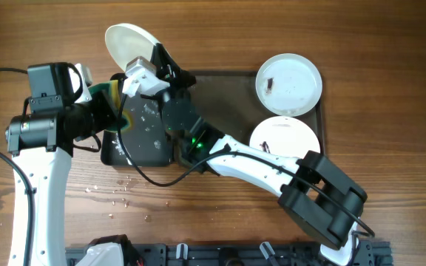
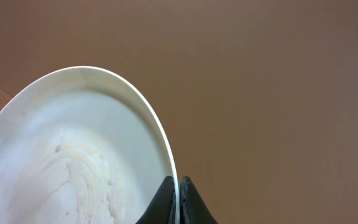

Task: Clean dirty plates on tray and stack at the side
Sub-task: 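Grip the cleaned plate rim with the right gripper and lift it, then carry the plate right and set it down beside the tray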

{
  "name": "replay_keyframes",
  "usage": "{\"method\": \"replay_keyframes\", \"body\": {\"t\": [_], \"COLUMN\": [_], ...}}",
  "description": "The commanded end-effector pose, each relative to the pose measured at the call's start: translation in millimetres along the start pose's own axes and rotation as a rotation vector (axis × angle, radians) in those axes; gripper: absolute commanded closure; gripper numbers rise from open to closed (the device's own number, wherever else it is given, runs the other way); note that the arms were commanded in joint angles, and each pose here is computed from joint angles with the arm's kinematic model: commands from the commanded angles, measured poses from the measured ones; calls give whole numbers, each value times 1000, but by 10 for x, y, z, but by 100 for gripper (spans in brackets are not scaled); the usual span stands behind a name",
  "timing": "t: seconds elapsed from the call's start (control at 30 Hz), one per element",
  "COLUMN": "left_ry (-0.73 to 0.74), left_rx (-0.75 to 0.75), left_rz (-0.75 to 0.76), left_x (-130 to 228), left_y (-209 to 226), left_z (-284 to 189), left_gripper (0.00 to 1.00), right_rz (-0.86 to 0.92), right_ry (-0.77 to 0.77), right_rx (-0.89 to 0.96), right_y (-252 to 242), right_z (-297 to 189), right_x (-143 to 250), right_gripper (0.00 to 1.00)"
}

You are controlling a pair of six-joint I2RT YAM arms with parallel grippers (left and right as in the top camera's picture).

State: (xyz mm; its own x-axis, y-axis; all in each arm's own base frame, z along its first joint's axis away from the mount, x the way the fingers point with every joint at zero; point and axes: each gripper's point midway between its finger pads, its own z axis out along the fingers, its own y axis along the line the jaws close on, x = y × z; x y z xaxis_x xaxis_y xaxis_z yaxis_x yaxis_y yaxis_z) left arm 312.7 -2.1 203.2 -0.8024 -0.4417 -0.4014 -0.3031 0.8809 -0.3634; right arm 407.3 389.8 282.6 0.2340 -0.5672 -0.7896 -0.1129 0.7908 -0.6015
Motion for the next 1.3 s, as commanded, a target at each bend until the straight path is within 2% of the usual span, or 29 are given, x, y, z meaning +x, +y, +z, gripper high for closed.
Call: {"method": "replay_keyframes", "body": {"t": [0.0, 0.13, 0.2, 0.27, 0.33, 0.4, 0.47, 0.53, 0.67, 0.87, 0.97, 1.13, 1.27], "left_ry": [-4, -4, -4, -5, -6, -7, -7, -9, -14, -19, -26, -19, -5], "left_rx": [3, 3, 3, 4, 4, 4, 4, 5, 7, 9, 11, 8, 3], "left_rz": [-7, -7, -7, -6, -6, -6, -6, -5, -4, -2, -1, 1, -3], "left_x": [-7, -7, -7, -10, -13, -15, -16, -20, -32, -47, -66, -69, -61], "left_y": [-9, -8, -9, -10, -10, -11, -10, -13, -18, -23, -28, -20, -8], "left_z": [-4, -4, -4, -4, -4, -4, -4, -4, -4, -1, 0, 36, 79], "left_gripper": [96, 96, 96, 96, 96, 96, 96, 96, 96, 95, 95, 94, 95], "right_rz": [142, 337, 476, 595, 693, 775, 822, 878, 934, 1017, 1086, 1197, 1258], "right_ry": [28, 215, 337, 411, 434, 404, 363, 375, 564, 913, 1021, 1146, 1202], "right_rx": [41, -51, -194, -313, -401, -518, -639, -664, -514, -209, -35, 225, 366], "right_y": [-222, 17, 296, 468, 513, 433, 269, -38, -839, -1867, -2435, -3201, -3538], "right_z": [55, 111, 73, 41, 64, 90, 43, 14, -46, -344, -618, -1236, -1655], "right_x": [6, 562, 878, 1030, 1070, 943, 742, 693, 1236, 2642, 3219, 3903, 4201], "right_gripper": [96, 96, 96, 96, 96, 96, 96, 96, 96, 96, 96, 96, 95]}}
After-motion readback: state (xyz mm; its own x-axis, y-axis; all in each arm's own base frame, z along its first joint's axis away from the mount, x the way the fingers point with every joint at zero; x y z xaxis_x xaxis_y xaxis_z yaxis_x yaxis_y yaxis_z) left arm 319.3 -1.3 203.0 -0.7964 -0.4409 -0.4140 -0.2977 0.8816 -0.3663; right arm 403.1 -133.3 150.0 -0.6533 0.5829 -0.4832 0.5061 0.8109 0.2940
